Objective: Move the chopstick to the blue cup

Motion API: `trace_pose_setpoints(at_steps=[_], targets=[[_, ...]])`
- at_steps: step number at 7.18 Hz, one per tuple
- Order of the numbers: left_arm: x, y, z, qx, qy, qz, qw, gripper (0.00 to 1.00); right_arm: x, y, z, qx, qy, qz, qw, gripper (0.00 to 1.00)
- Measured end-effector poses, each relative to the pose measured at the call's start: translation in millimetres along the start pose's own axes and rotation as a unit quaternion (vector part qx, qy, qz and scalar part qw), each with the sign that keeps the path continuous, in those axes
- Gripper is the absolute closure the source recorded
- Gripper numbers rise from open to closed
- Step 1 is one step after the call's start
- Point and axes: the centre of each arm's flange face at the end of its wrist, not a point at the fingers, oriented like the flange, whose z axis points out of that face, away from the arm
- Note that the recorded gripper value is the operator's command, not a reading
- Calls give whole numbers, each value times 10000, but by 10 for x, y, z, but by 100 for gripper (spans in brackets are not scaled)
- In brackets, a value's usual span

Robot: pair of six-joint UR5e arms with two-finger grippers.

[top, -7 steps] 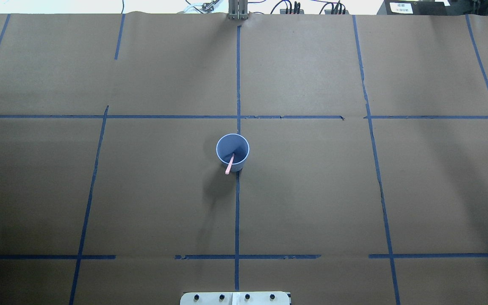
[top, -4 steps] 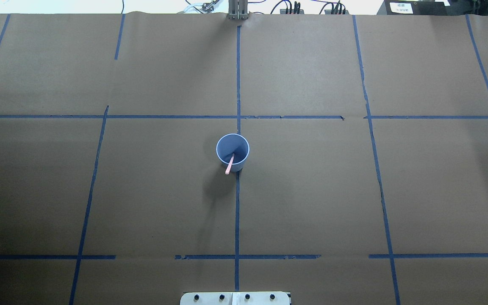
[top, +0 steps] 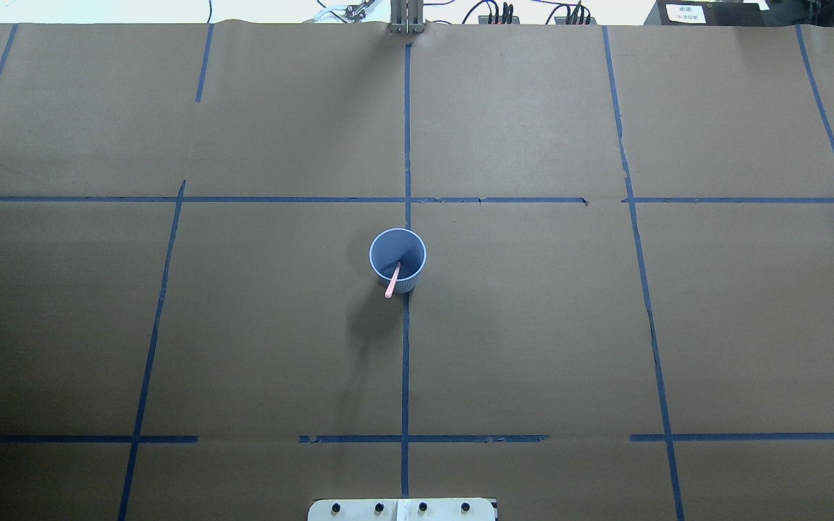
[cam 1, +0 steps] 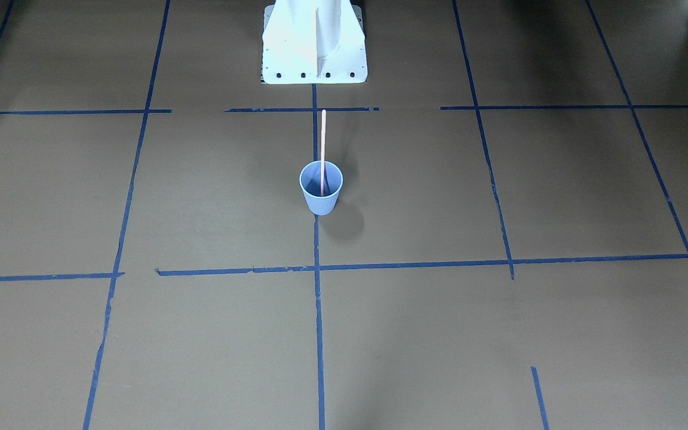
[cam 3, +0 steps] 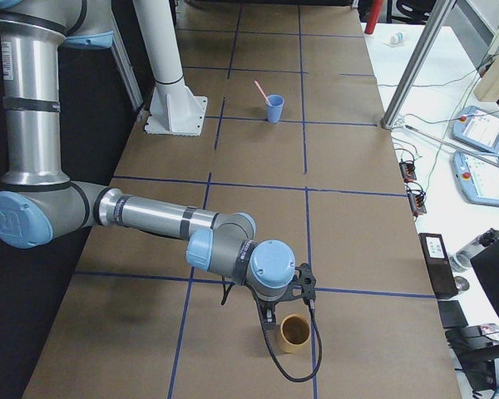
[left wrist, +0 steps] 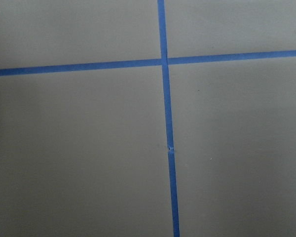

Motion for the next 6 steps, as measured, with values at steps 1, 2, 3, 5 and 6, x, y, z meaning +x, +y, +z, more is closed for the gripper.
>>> trace_pose_setpoints(at_steps=[1,2,3,5,6], targets=[[-13,20,14,-1,0,1,10000,0,-152,-42,-62,57,32,158,9999,0],[-19,26,15,0,-22,2,10000,0,-336,-100,-47,31,64,227,9997,0],[-28,29,12,-7,-79,-2,10000,0,-495,-149,13,-40,98,282,9995,0],[-69,35,38,-52,-159,-38,9999,0,-582,-168,79,-112,115,291,9994,0],[-74,30,47,-67,-159,-54,9998,0,-578,-164,97,-131,119,298,9994,0]])
